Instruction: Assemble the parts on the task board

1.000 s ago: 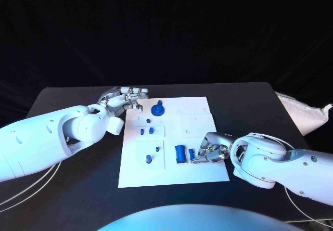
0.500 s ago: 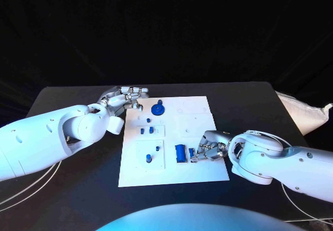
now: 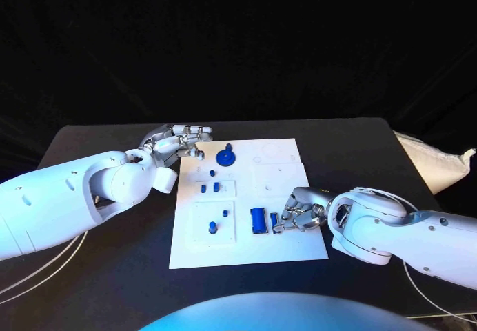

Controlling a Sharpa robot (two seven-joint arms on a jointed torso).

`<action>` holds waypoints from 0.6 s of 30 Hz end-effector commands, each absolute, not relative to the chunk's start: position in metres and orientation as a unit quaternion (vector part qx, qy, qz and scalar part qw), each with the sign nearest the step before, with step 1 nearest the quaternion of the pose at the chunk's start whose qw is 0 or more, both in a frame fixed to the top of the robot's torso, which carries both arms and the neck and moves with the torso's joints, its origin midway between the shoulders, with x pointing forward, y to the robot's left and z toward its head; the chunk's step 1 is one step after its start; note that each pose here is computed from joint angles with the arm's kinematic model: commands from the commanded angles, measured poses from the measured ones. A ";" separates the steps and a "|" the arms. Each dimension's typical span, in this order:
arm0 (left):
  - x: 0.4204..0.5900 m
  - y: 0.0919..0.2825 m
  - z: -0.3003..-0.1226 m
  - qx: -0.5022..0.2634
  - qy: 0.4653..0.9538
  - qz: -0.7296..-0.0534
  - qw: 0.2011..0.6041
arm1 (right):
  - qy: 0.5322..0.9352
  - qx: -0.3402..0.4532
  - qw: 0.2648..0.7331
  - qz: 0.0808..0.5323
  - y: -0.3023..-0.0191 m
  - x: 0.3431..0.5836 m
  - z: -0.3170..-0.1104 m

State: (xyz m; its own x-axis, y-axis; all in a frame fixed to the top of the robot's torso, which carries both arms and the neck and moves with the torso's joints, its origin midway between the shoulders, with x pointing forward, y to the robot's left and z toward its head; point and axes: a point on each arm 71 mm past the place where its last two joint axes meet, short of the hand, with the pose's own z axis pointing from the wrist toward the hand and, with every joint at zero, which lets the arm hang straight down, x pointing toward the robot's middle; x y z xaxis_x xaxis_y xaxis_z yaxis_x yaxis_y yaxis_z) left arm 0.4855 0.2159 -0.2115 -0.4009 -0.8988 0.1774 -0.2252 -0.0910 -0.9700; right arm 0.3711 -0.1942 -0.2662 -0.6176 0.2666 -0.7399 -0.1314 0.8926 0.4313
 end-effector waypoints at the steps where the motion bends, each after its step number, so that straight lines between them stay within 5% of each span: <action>1: 0.486 0.214 -0.211 -0.460 0.605 -0.583 0.288 | 0.845 0.104 0.433 0.297 -0.198 0.377 -0.259; 10: 0.488 0.214 -0.214 -0.471 0.588 -0.584 0.302 | 0.744 0.262 0.429 0.441 -0.226 0.427 -0.225; 18: 0.490 0.214 -0.219 -0.488 0.565 -0.579 0.326 | 0.665 0.353 0.410 0.515 -0.237 0.468 -0.220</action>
